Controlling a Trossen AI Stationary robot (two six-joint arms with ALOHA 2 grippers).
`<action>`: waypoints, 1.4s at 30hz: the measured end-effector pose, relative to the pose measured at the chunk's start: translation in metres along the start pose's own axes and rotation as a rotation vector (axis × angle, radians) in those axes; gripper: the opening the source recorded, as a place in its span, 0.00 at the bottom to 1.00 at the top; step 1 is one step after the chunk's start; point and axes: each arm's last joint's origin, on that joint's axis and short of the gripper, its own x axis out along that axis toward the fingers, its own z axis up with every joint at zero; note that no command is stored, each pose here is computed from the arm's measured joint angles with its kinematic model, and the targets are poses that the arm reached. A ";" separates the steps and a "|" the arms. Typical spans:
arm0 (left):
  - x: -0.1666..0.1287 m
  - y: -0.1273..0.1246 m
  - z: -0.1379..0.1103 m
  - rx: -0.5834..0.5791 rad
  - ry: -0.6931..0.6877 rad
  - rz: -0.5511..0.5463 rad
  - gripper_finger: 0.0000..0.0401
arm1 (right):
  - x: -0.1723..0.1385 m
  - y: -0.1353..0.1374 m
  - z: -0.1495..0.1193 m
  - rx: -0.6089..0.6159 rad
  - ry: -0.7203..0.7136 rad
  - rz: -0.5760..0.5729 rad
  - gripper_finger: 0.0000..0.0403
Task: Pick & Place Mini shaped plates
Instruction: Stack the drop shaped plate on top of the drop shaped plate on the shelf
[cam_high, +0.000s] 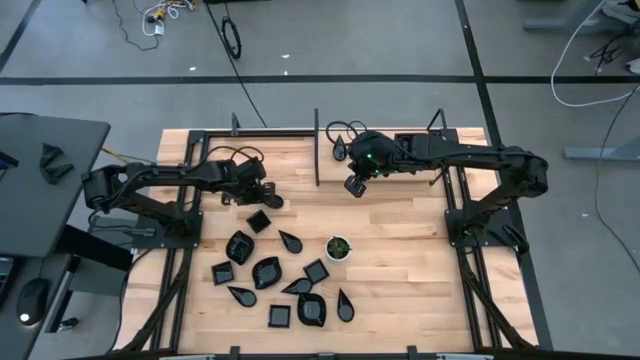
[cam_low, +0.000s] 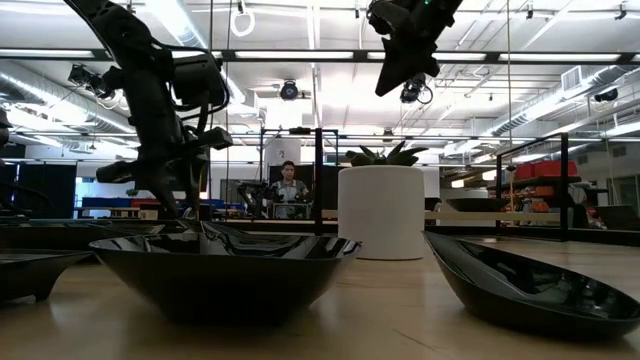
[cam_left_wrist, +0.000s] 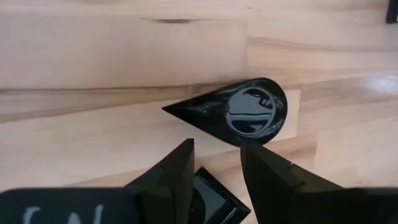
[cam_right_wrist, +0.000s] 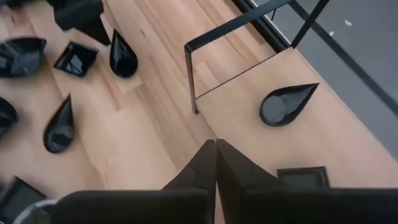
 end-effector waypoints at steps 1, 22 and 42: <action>0.000 0.000 0.000 -0.007 -0.002 -0.003 0.34 | 0.000 -0.001 0.000 -0.015 0.004 -0.003 0.03; 0.022 0.001 0.002 -0.111 -0.027 0.075 0.19 | 0.003 -0.019 0.002 -0.175 0.022 -0.042 0.03; -0.020 -0.051 0.019 0.198 -0.020 -0.152 0.01 | -0.043 -0.053 0.001 -0.104 -0.060 -0.089 0.03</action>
